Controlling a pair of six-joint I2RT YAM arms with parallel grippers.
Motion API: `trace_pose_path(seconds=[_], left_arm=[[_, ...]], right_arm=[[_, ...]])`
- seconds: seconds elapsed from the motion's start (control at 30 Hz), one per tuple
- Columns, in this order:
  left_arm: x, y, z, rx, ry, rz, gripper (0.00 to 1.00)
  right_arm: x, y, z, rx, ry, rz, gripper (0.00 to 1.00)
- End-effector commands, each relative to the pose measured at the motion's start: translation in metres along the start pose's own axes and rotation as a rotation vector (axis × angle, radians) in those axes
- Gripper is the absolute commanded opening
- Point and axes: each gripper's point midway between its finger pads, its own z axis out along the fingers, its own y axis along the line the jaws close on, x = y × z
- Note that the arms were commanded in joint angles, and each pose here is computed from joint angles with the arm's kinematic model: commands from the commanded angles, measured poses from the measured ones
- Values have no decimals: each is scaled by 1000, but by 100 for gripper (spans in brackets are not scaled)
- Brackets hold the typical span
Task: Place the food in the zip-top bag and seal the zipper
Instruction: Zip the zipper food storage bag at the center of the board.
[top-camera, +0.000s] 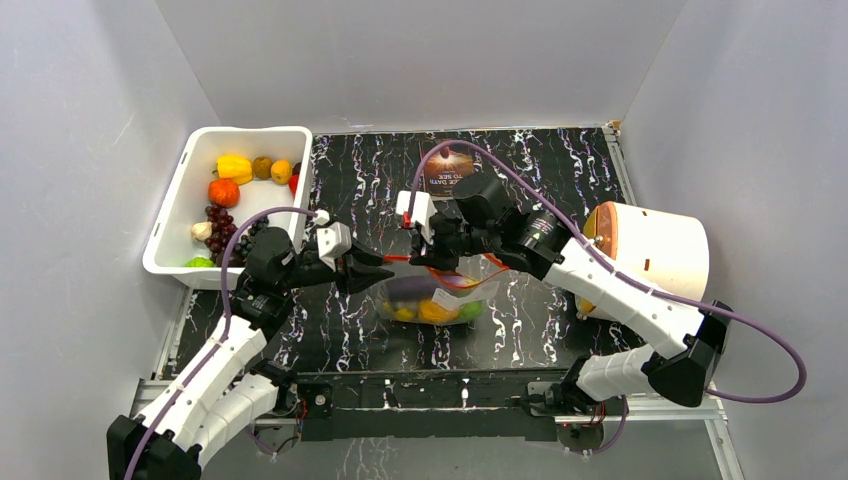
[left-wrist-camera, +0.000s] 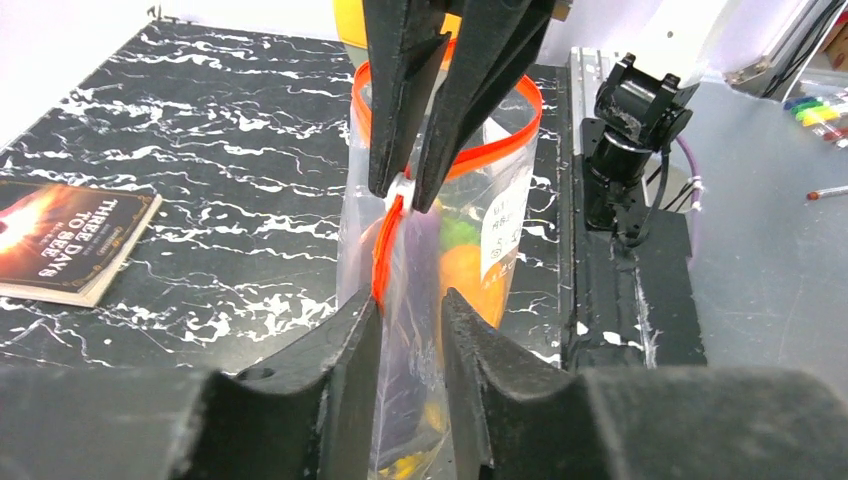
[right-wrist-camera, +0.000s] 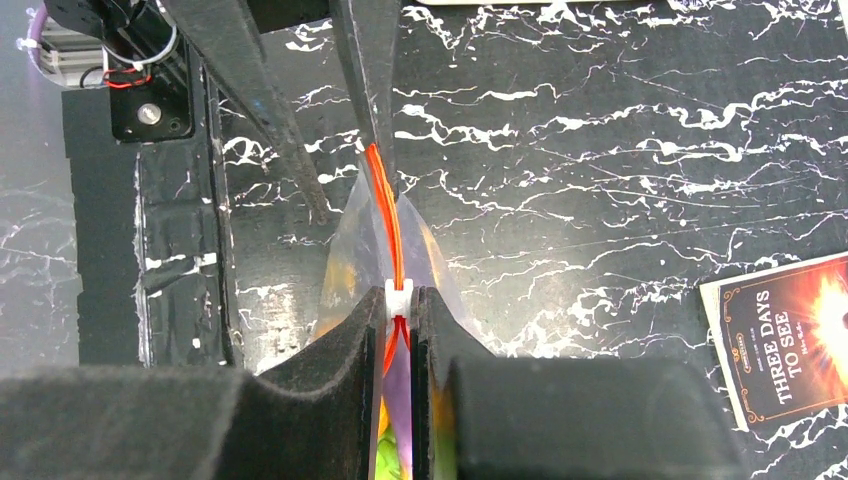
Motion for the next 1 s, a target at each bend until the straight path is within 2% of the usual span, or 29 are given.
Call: trace_pose_path(seconds=[0.0, 0.2, 0.3, 0.73, 0.97], left_arm=[[-18, -8, -1, 30, -71, 68, 31], [-17, -6, 1, 39, -56, 53, 44], [-17, -5, 2, 49, -54, 55, 45], [-30, -7, 3, 62, -87, 92, 32], [-30, -9, 4, 86, -93, 83, 22]], right_arm=[[-29, -1, -11, 3, -114, -13, 0], [-36, 3, -6, -33, -144, -12, 0], [-37, 4, -5, -45, -150, -12, 0], [-32, 9, -5, -62, -147, -10, 0], [-29, 10, -3, -70, -138, -5, 0]])
